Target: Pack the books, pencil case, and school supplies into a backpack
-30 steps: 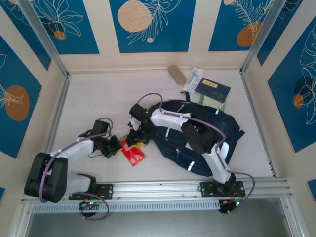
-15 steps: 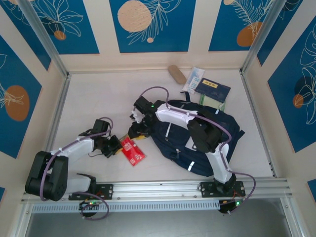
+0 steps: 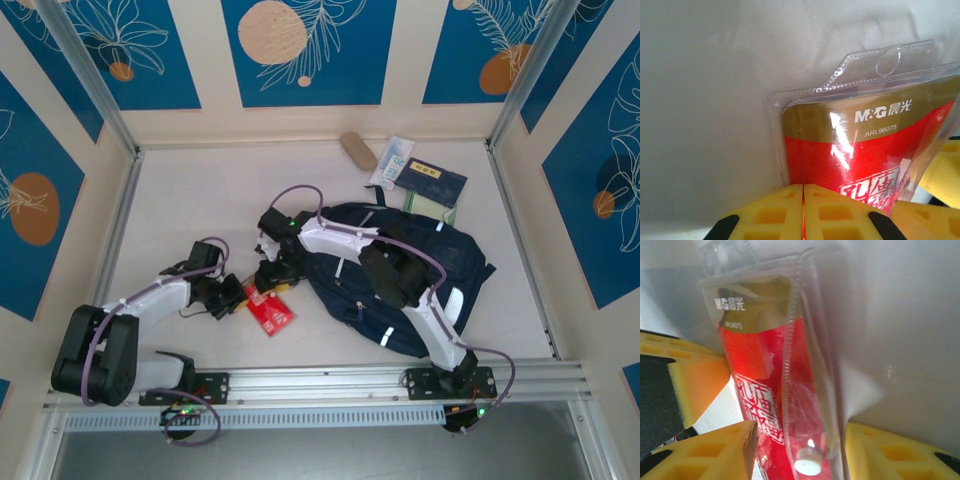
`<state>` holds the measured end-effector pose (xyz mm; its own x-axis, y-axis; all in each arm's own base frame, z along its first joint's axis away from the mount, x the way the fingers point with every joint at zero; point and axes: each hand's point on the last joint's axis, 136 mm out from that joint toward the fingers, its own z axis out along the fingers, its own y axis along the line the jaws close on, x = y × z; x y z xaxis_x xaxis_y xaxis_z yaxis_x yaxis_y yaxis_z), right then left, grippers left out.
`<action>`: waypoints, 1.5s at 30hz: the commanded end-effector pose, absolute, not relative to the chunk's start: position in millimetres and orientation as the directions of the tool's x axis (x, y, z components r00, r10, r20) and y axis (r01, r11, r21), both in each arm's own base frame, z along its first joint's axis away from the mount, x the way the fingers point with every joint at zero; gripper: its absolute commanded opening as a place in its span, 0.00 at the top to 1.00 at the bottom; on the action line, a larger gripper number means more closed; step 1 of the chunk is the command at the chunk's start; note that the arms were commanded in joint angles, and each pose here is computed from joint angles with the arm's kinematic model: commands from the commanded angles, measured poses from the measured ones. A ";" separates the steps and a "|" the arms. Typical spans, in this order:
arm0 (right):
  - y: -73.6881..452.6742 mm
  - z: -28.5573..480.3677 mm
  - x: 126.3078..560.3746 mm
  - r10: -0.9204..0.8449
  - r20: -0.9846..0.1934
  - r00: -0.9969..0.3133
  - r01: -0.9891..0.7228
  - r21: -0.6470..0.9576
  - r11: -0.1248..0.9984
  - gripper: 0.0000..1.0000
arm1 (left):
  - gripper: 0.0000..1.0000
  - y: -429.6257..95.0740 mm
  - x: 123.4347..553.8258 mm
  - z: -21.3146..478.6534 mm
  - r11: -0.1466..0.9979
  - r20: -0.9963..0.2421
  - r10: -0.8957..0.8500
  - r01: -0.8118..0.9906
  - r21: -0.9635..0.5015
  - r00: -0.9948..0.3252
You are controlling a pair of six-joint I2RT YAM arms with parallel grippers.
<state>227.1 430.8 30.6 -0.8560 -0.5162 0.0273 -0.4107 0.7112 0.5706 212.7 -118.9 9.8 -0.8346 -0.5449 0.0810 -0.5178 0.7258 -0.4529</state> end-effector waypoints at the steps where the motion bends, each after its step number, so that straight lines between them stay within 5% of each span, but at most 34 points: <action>1: 459.6 44.5 193.4 -0.588 0.046 -0.808 -0.378 0.725 0.576 0.50 | 0.93 -105.4 174.8 -23.6 0.765 0.161 -0.545 -0.566 -0.307 -0.823; 9: 472.5 61.2 203.8 -0.517 0.119 -0.848 -0.198 0.833 0.517 0.56 | 0.93 -105.8 175.6 -20.0 0.762 0.157 -0.546 -0.565 -0.317 -0.823; 13: 460.8 53.4 215.2 -0.464 0.142 -0.874 -0.181 0.793 0.582 0.77 | 0.93 -106.5 178.4 -5.3 0.761 0.138 -0.543 -0.554 -0.337 -0.829; 18: 433.6 61.1 230.7 -0.379 0.130 -0.916 -0.152 0.763 0.628 0.93 | 0.71 -103.6 185.6 37.3 0.773 0.046 -0.526 -0.500 -0.391 -0.849; 21: 421.2 86.4 236.9 -0.357 0.096 -0.929 -0.149 0.786 0.600 0.93 | 0.50 -107.2 187.3 63.1 0.777 0.003 -0.498 -0.447 -0.443 -0.867; 27: 395.0 161.4 239.5 -0.342 0.004 -0.940 -0.172 0.859 0.482 0.90 | 0.35 -149.0 197.4 109.4 0.700 -0.006 -0.359 -0.266 -0.663 -0.933; 37: 322.1 241.8 256.5 -0.084 -0.087 -0.993 -0.115 0.894 0.433 0.88 | 0.32 -217.9 210.1 205.8 0.475 -0.166 -0.152 0.076 -0.877 -0.974; 45: 272.1 280.2 309.1 0.378 -0.113 -0.919 0.014 0.949 0.315 0.88 | 0.25 -241.3 240.9 255.7 0.332 -0.170 -0.331 0.054 -0.942 -0.928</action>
